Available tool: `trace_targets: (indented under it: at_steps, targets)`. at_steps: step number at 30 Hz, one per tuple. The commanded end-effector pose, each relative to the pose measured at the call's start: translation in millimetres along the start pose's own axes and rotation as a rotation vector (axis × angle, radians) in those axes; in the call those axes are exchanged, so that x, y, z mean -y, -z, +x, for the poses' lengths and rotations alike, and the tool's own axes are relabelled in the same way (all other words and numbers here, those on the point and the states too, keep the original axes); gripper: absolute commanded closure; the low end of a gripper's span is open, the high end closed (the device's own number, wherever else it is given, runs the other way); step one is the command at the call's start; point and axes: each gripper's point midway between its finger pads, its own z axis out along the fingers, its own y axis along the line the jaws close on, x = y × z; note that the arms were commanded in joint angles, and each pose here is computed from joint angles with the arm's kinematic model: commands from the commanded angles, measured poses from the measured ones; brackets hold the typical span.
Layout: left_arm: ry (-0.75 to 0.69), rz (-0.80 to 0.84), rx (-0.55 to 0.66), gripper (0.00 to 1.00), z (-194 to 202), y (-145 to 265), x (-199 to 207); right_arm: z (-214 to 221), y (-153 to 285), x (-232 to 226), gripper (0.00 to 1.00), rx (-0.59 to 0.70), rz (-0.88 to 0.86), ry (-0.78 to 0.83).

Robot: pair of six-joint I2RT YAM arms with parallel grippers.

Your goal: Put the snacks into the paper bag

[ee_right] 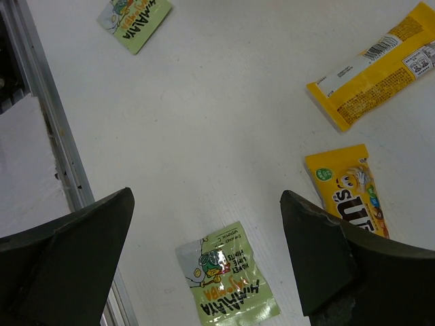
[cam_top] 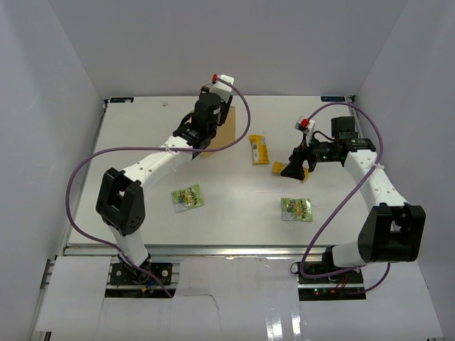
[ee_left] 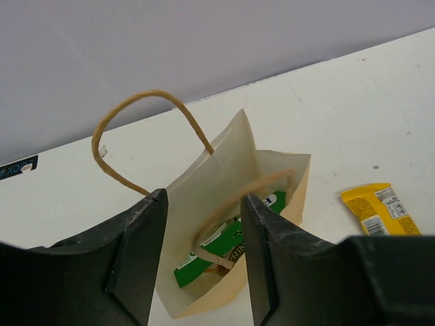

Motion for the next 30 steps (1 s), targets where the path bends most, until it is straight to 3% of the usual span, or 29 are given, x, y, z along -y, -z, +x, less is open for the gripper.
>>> trace_targets:
  at_steps: [1, 4, 7, 11, 17, 21, 30]
  targets:
    - [0.107, 0.045, 0.149, 0.40, -74, 37, -16, -5, -2, -4, 0.06, 0.029, -0.036, 0.017]
    - [0.142, 0.095, 0.181, 0.37, -98, 60, -21, -8, -6, -3, 0.04, 0.021, -0.039, 0.020]
    - [0.172, 0.125, 0.191, 0.25, -107, 85, -30, -4, -20, 7, 0.00, -0.041, 0.022, -0.028]
    - [0.294, 0.154, 0.194, 0.18, -106, 143, -51, -7, -44, 61, 0.00, -0.140, 0.358, -0.093]
    - [0.471, 0.255, 0.068, 0.02, -43, 200, -45, -20, -85, 99, 0.01, -0.140, 0.510, -0.340]
    - [0.644, 0.291, -0.070, 0.02, 26, 227, -30, -37, -103, 130, 0.02, -0.101, 0.536, -0.328]
    - [0.846, 0.272, -0.115, 0.02, 71, 270, -39, -24, -154, 159, 0.01, -0.124, 0.350, -0.290]
